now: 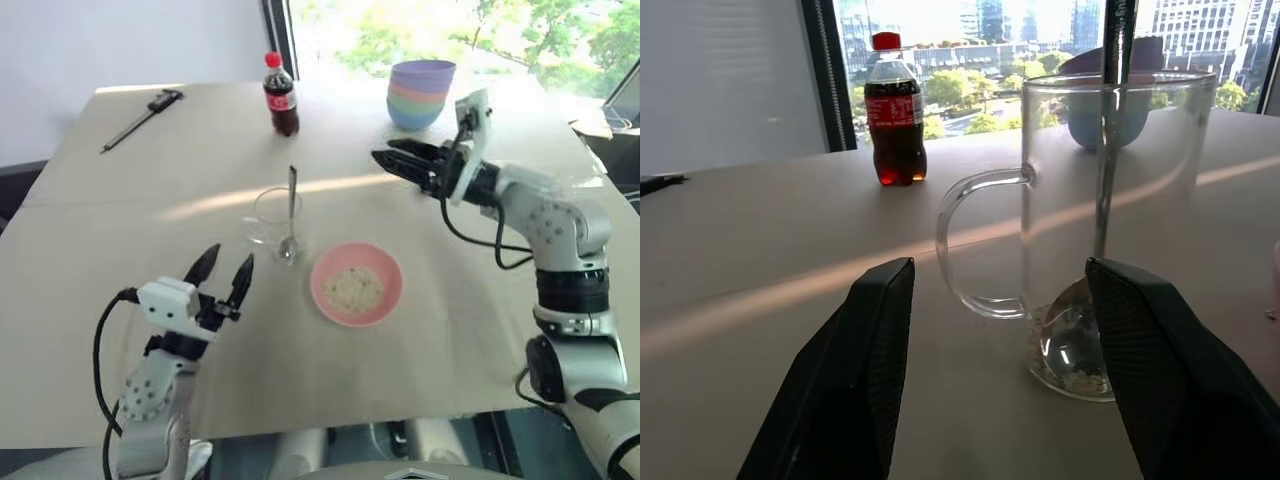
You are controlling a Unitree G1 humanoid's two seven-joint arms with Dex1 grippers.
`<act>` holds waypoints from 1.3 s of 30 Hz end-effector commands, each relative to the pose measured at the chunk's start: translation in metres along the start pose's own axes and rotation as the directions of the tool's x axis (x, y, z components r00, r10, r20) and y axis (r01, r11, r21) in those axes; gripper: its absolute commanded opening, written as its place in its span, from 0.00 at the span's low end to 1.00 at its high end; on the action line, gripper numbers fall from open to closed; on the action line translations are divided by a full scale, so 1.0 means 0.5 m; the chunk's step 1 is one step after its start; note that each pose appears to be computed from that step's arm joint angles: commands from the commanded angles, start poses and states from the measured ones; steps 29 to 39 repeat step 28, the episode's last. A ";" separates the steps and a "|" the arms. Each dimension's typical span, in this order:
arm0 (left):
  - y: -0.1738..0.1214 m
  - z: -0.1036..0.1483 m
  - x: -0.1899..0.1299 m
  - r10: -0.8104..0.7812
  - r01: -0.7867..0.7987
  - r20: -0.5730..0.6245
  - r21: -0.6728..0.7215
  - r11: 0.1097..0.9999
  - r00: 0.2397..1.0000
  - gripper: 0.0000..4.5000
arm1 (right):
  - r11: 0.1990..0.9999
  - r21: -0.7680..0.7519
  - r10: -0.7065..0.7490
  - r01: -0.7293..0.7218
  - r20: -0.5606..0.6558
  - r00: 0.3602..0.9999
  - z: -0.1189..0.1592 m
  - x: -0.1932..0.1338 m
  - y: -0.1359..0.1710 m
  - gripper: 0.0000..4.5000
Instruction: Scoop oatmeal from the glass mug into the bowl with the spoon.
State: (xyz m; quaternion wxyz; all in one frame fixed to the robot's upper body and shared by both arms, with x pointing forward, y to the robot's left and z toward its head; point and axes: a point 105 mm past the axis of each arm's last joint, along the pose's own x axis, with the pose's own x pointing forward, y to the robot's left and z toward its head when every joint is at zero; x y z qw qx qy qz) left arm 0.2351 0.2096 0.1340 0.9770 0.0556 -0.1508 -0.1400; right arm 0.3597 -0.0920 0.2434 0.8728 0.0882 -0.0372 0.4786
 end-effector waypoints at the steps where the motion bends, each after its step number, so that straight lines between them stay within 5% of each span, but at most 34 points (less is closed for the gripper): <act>1: -0.005 0.031 -0.023 0.011 -0.011 0.015 0.023 1.000 1.000 0.91 | 0.998 -0.053 -0.038 0.038 0.002 0.999 -0.018 -0.056 -0.032 0.64; 2: -0.007 0.029 -0.029 0.013 -0.013 0.005 0.015 1.000 1.000 0.99 | 0.998 -0.052 -0.039 0.038 -0.015 0.999 -0.030 -0.066 -0.034 0.64; 7: -0.034 -0.013 -0.065 -0.017 0.016 -0.124 -0.009 1.000 0.992 1.00 | 0.994 -0.100 -0.050 0.036 -0.137 0.989 -0.135 -0.154 -0.026 0.99; 15: -0.023 -0.068 -0.095 0.036 -0.026 -0.331 0.032 0.999 0.943 1.00 | 0.985 -0.119 -0.149 0.124 -0.225 0.963 -0.229 -0.252 -0.023 0.99; 39: -0.035 -0.062 -0.101 -0.038 0.040 -0.304 0.001 0.999 0.952 1.00 | 0.963 -0.162 -0.251 0.216 -0.240 0.938 -0.273 -0.318 0.020 0.99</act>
